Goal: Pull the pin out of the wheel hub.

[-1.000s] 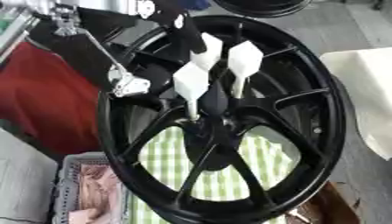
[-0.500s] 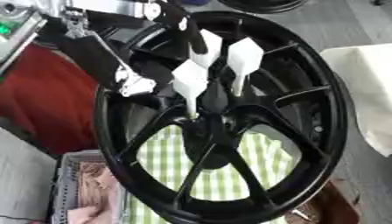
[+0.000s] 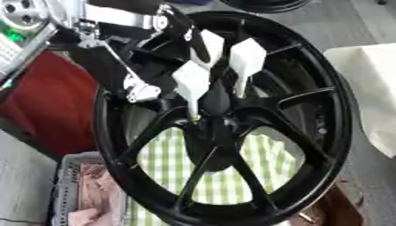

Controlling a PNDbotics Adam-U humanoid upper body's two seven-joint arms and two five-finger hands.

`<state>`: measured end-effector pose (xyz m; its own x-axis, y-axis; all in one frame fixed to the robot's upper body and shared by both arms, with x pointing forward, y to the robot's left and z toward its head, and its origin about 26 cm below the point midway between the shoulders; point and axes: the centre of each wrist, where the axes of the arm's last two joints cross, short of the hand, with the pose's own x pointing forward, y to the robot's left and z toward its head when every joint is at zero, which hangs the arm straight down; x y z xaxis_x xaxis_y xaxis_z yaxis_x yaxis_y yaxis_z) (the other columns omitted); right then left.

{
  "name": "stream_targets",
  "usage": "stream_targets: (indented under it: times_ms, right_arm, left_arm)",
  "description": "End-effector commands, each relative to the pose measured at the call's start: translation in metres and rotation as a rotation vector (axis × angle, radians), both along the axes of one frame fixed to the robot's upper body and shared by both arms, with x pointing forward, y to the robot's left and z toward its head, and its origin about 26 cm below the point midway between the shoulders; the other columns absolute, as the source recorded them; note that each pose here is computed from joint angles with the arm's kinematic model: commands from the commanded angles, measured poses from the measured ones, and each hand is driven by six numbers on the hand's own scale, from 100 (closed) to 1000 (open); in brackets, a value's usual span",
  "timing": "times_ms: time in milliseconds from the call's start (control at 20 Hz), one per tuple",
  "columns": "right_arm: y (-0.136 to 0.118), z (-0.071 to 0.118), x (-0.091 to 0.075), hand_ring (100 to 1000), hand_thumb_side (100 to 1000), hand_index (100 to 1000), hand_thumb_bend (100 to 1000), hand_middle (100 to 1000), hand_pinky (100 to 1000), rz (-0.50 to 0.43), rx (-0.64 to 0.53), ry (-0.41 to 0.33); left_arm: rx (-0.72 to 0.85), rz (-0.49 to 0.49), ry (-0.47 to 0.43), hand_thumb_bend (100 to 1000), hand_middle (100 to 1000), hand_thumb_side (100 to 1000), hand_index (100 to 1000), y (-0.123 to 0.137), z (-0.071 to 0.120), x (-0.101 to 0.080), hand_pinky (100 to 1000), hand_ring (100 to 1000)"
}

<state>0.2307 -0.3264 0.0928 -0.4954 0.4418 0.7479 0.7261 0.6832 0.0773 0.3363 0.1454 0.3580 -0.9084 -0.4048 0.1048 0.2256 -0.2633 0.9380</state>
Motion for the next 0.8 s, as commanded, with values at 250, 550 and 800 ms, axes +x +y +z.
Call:
stream_targets:
  times_ms: [250,550,800]
  right_arm:
    - [0.0,0.004,0.0,615,281,556,318,548,420,0.005,-0.001,-0.017]
    - [0.002,0.004,0.001,615,282,555,319,548,420,0.007,0.011,-0.018]
    - [0.003,0.004,0.002,615,282,555,321,548,421,0.009,0.015,-0.02]
  left_arm:
    - [0.027,0.019,-0.031,110,826,125,897,0.0,-0.001,0.005,927,813]
    - [0.037,0.026,-0.034,115,823,121,899,0.0,-0.005,0.01,922,809]
    - [0.042,0.028,-0.033,117,822,119,898,-0.001,-0.007,0.012,921,808]
